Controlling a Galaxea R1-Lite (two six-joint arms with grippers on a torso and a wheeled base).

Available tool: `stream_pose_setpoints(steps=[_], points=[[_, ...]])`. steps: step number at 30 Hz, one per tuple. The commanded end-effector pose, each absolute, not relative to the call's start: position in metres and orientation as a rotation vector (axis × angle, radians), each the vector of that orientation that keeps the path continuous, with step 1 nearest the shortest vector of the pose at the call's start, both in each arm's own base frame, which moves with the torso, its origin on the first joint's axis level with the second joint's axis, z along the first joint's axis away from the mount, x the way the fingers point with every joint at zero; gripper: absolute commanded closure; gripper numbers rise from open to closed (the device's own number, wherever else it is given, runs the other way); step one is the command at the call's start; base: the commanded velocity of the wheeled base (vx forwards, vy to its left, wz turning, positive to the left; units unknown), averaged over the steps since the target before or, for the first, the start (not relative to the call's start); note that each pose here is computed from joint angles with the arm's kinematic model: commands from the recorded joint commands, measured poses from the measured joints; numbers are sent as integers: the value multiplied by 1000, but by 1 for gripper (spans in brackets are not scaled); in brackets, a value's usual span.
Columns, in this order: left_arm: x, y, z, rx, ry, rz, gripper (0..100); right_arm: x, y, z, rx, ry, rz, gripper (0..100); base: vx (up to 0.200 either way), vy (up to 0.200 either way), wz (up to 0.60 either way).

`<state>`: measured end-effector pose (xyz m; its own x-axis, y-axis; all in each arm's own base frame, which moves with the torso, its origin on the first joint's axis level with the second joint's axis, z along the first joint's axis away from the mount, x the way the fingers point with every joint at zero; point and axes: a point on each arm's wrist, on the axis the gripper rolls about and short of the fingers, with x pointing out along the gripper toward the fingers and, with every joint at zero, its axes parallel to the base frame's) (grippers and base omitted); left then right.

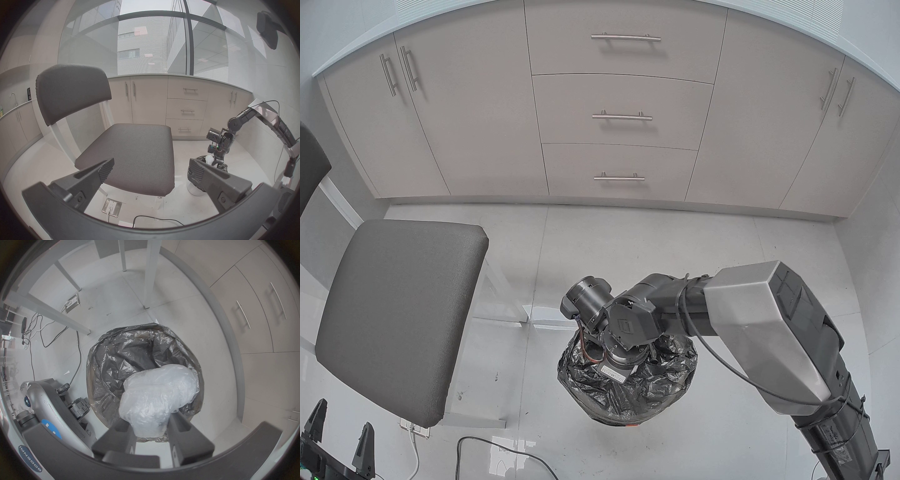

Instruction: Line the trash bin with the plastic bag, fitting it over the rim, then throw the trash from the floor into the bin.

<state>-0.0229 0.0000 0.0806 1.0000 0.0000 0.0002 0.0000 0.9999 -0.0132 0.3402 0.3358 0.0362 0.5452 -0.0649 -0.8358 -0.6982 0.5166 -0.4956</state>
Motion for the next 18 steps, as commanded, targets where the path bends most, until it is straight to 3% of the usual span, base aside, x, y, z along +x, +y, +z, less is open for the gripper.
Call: stream_pose_setpoints(steps=[1, 11, 18], points=[[-23, 0, 75, -12, 5, 0, 0, 340, 338, 16, -995, 965, 462, 100, 0, 0, 0], [-23, 0, 75, -12, 5, 0, 0, 340, 341, 7, -995, 963, 464, 100, 0, 0, 0], [-23, 0, 75, -12, 5, 0, 0, 344, 346, -23, -1017, 957, 476, 100, 0, 0, 0]])
